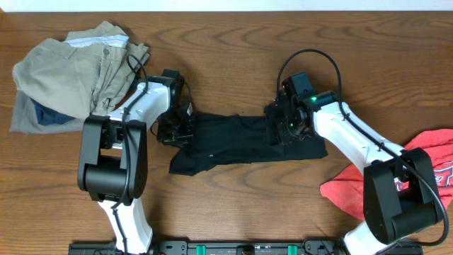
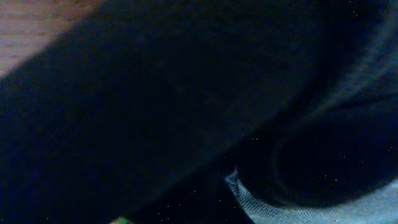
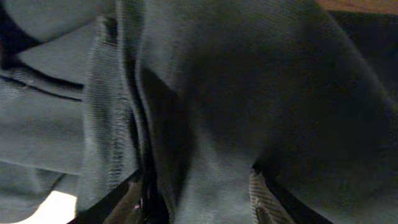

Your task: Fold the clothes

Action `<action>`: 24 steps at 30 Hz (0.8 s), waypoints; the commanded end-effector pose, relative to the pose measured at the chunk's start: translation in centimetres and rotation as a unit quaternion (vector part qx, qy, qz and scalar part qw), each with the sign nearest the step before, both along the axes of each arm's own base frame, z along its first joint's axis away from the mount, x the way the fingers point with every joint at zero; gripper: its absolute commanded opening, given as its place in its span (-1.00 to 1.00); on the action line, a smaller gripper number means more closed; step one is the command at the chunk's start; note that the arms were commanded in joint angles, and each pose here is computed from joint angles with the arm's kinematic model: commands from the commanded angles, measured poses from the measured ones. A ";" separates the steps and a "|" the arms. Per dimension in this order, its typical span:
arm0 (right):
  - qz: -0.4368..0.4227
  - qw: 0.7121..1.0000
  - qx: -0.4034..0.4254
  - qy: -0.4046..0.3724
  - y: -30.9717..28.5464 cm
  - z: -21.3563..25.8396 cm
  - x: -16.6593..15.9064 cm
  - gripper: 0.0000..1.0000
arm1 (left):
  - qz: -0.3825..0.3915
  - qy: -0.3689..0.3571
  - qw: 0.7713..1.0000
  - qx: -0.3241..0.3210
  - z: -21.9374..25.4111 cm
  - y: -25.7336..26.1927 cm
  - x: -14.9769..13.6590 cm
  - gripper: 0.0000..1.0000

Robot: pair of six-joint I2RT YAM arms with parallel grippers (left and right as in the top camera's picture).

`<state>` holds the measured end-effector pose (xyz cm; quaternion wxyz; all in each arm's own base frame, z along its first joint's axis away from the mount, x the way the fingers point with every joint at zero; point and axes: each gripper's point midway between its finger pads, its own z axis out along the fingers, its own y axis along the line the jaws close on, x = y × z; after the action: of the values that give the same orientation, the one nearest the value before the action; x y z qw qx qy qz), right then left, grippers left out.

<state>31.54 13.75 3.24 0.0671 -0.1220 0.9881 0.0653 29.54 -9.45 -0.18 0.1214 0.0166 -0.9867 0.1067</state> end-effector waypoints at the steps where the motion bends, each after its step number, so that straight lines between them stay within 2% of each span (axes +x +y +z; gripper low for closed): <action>1: -0.004 1.000 -0.023 -0.003 -0.6 -0.2 -0.1 0.03 | -0.004 0.023 0.999 0.033 -2.0 1.4 -0.8 -0.88; 10: -0.027 0.999 -0.019 -0.014 -1.9 0.9 0.8 -0.01 | 0.016 0.004 0.995 0.095 1.5 5.3 0.6 -0.88; 17: -0.068 0.995 -0.005 -0.076 -5.7 5.9 3.2 0.10 | 0.069 -0.073 0.987 0.128 6.7 9.7 3.0 -0.88; 24: -0.096 0.991 -0.014 -0.095 -10.0 7.9 3.1 0.17 | 0.085 -0.147 0.978 0.123 11.9 10.2 4.7 -0.88</action>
<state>34.44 5.05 10.51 0.1582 -0.0287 0.9861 0.0412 33.47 0.57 9.43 -0.0034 0.1006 -0.9949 0.0061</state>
